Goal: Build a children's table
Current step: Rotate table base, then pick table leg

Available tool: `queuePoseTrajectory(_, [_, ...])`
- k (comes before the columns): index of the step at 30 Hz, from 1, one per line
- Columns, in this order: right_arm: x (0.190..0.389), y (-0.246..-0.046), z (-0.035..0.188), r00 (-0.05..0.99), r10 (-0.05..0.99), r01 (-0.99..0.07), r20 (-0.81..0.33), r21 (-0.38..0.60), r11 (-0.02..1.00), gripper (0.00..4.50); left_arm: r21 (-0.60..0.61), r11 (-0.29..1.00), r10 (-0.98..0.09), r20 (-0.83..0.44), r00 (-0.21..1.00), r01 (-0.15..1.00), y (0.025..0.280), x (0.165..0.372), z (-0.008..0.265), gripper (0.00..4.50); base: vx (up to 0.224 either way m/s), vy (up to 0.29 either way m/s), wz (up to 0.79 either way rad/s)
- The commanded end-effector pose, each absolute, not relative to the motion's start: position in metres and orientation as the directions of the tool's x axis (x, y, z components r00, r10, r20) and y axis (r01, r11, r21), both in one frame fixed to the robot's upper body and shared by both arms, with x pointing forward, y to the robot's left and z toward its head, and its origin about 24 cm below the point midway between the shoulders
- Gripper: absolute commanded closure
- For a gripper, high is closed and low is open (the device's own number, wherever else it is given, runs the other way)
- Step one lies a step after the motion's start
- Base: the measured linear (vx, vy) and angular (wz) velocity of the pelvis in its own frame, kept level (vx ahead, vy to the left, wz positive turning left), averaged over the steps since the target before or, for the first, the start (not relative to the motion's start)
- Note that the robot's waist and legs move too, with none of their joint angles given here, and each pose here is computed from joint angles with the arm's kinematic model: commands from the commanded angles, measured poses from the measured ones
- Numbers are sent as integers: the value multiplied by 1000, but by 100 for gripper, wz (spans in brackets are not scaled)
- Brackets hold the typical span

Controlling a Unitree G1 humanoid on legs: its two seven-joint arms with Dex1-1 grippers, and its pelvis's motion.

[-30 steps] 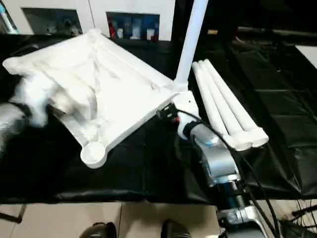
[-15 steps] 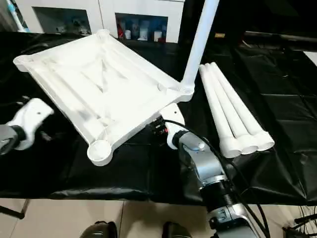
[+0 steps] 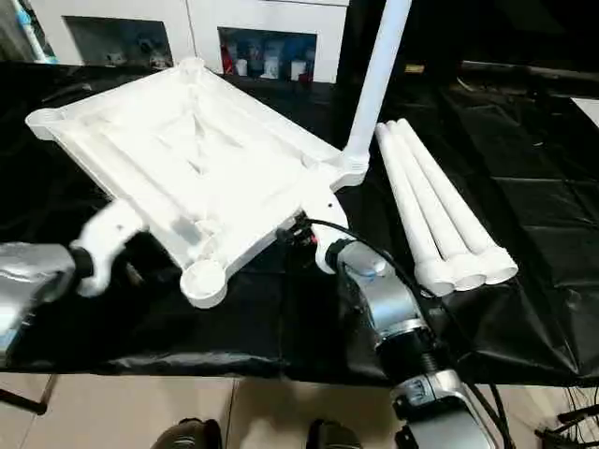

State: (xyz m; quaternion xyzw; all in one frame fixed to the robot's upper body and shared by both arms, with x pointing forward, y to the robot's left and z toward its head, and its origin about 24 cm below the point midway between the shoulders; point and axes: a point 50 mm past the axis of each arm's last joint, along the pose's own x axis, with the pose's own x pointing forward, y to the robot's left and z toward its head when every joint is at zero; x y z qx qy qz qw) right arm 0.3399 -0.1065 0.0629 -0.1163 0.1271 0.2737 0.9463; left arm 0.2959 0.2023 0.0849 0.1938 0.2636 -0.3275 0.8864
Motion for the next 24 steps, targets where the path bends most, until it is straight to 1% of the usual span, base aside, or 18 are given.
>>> queuePoseTrajectory(1, [345, -116, 81, 863, 432, -487, -263, -205, 849, 102, 163, 714, -499, -563, 659, 681, 181, 303, 78, 3, 0, 0, 0])
queuePoseTrajectory(2, [346, -117, 81, 864, 429, -485, -262, -206, 850, 102, 163, 715, -500, -561, 660, 680, 181, 303, 78, 3, 0, 0, 0])
queuePoseTrajectory(4, [349, -132, 93, 893, 371, -428, -257, -221, 877, 102, 142, 730, -517, -524, 677, 668, 164, 312, 74, 3, 0, 0, 0])
queuePoseTrajectory(5, [349, -132, 93, 893, 371, -428, -257, -221, 877, 102, 142, 730, -517, -524, 677, 668, 164, 312, 74, 3, 0, 0, 0])
queuePoseTrajectory(6, [351, -142, 102, 908, 342, -393, -243, -207, 896, 102, 140, 738, -520, -506, 689, 660, 155, 318, 72, 3, 0, 0, 0])
queuePoseTrajectory(8, [353, -152, 110, 923, 307, -354, -231, -201, 913, 102, 159, 739, -523, -477, 707, 655, 147, 326, 73, 3, 0, 0, 0])
queuePoseTrajectory(9, [353, -152, 110, 923, 307, -354, -231, -201, 913, 102, 159, 739, -523, -477, 707, 655, 147, 326, 73, 3, 0, 0, 0])
queuePoseTrajectory(11, [354, -159, 114, 933, 268, -321, -242, -215, 922, 102, 169, 736, -541, -434, 720, 655, 138, 331, 76, 3, 0, 0, 0])
queuePoseTrajectory(13, [356, -168, 117, 939, 212, -279, -272, -237, 931, 102, 192, 732, -575, -342, 743, 654, 125, 339, 83, 3, 0, 0, 0])
queuePoseTrajectory(14, [356, -168, 117, 939, 212, -279, -272, -237, 931, 102, 192, 732, -575, -342, 743, 654, 125, 339, 83, 3, 0, 0, 0])
queuePoseTrajectory(16, [356, -171, 118, 939, 193, -265, -284, -242, 933, 102, 201, 730, -588, -301, 751, 653, 120, 342, 86, 3, 0, 0, 0])
queuePoseTrajectory(18, [357, -182, 117, 926, 146, -239, -348, -242, 940, 75, 206, 704, -641, -228, 733, 679, 106, 343, 97, 0, 0, 0, 0])
queuePoseTrajectory(19, [357, -182, 117, 926, 146, -239, -348, -242, 940, 69, 206, 704, -641, -228, 733, 679, 106, 343, 97, 0, 0, 0, 0])
queuePoseTrajectory(20, [357, -188, 117, 917, 130, -229, -377, -229, 946, 65, 209, 696, -653, -214, 726, 687, 104, 343, 100, 0, 0, 0, 0])
queuePoseTrajectory(21, [357, -194, 117, 902, 113, -220, -418, -216, 951, 55, 216, 677, -671, -213, 710, 704, 106, 340, 103, 0, 0, 0, 0])
queuePoseTrajectory(22, [357, -194, 117, 900, 112, -219, -420, -215, 952, 41, 216, 675, -673, -214, 708, 706, 106, 340, 104, 0, 0, 0, 0])
queuePoseTrajectory(23, [358, -199, 117, 887, 102, -214, -451, -206, 955, 31, 218, 650, -693, -224, 685, 729, 110, 336, 106, 0, 0, 0, 0])
queuePoseTrajectory(24, [361, -204, 119, 872, 76, -194, -483, -200, 960, 20, 218, 597, -734, -240, 635, 772, 113, 330, 109, 0, 0, 0, 0])
